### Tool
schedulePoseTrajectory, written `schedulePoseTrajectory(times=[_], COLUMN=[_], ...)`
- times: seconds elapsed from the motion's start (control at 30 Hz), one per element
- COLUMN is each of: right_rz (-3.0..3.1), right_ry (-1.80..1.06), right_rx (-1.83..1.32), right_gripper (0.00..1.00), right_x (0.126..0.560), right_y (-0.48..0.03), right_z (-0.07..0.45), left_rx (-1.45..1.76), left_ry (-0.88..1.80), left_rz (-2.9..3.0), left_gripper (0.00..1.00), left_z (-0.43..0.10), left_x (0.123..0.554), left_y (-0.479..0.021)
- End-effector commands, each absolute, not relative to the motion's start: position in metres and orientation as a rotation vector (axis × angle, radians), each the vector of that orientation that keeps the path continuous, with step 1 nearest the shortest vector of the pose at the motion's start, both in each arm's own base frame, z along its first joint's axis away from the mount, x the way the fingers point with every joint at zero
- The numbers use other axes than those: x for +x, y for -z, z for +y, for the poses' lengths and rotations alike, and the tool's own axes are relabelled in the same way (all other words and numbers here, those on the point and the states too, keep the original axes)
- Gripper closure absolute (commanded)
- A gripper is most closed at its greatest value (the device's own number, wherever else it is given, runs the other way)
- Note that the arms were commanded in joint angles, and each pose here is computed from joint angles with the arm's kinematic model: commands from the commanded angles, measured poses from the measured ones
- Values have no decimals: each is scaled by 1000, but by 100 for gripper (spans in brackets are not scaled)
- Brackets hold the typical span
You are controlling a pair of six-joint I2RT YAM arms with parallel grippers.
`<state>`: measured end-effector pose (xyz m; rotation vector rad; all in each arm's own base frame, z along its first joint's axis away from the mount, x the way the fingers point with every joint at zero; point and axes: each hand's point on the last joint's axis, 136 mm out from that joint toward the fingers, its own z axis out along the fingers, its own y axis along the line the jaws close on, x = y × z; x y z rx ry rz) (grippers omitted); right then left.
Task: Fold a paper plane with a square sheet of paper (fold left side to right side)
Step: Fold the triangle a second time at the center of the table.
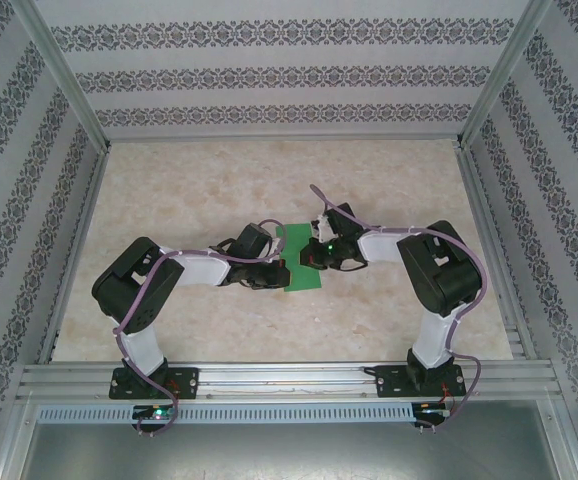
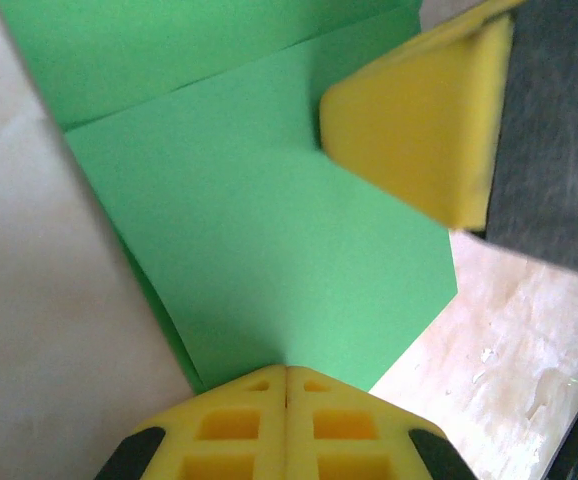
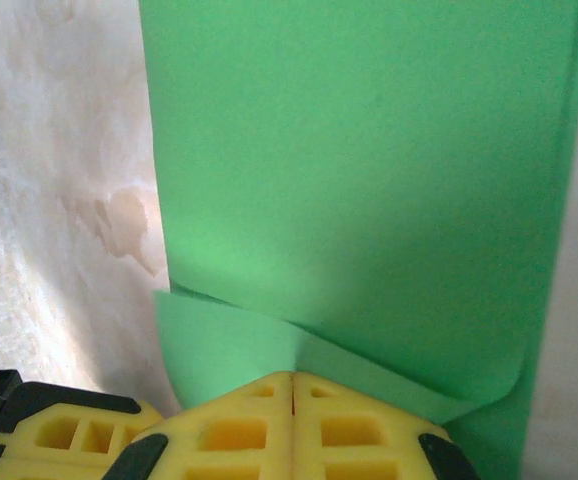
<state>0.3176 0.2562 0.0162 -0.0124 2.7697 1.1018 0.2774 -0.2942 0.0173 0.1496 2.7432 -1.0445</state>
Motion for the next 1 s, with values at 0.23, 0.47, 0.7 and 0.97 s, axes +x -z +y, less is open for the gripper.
schedulePoseTrajectory(times=[0.23,0.47,0.7,0.97], right_rz=[2736,2688,2648,2654], right_ry=[-970,-1006,-1053,-1185], right_rx=[99,113,90,47], right_gripper=[100,100,100,100], right_x=[359,369,352,323], right_y=[-6,-24,-51,-51], right_z=[213,207,212,252], left_rx=[45,54,67,86], left_ry=[866,913,926,900], left_rz=[2926,2895,2876,2883], left_gripper=[100,100,100,100], left_z=[-262,-269,-273,-271], left_x=[251,255,260,260], left_y=[25,19,13,12])
